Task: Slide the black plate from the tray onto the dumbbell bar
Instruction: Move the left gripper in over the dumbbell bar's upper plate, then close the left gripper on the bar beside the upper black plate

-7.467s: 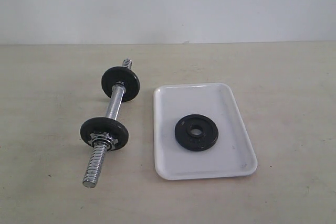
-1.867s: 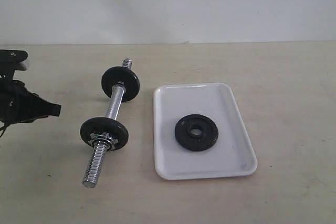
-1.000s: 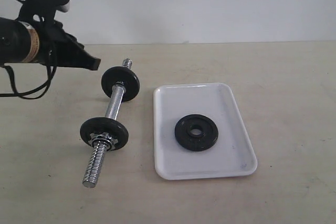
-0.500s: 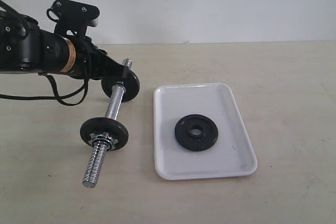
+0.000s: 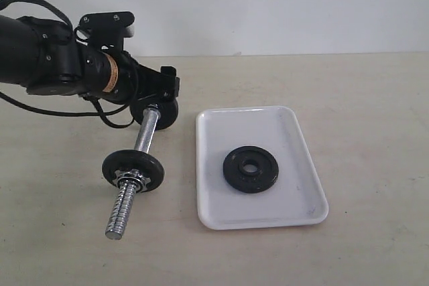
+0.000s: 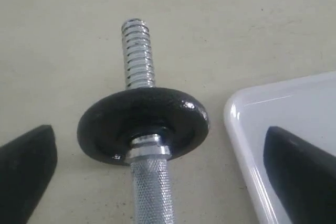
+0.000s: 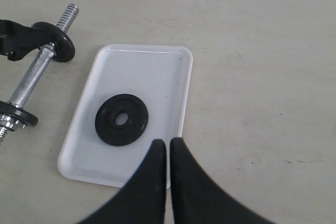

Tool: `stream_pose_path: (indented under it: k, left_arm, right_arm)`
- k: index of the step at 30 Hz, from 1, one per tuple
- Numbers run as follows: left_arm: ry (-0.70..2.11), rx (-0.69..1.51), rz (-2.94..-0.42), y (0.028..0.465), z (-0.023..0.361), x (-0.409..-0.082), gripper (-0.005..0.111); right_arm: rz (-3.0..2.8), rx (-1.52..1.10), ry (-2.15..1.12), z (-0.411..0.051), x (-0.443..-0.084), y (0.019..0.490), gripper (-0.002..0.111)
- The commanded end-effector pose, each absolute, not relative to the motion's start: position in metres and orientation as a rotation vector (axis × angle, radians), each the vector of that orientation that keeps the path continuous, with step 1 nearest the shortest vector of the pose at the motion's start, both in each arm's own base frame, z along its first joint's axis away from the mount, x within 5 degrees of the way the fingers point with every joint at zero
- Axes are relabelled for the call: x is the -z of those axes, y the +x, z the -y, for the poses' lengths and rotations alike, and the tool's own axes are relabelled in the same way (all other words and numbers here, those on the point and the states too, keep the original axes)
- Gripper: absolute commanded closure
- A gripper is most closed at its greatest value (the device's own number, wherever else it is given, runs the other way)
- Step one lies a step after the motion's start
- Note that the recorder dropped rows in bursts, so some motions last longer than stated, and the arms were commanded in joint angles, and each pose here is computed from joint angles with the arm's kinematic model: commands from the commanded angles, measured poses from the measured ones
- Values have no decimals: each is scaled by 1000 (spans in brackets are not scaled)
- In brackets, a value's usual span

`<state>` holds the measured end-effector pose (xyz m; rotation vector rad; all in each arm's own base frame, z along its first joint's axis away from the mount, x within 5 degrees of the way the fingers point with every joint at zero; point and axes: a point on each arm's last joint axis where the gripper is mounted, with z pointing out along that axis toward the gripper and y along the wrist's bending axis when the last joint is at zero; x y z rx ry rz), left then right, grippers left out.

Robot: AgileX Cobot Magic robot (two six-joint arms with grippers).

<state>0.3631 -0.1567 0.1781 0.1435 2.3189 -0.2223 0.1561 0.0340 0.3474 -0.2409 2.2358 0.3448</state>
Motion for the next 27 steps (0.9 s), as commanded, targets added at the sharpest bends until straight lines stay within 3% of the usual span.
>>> stream_pose_path:
  k: [1, 27]
  left_arm:
    - [21, 194, -2385, 363, 156, -165, -2]
    - [37, 120, -2497, 378, 162, -112, -2]
  right_arm:
    - [-2226, -342, -246, -34, -350, 156, 108]
    - [-2214, -357, -256, -35, -350, 157, 108]
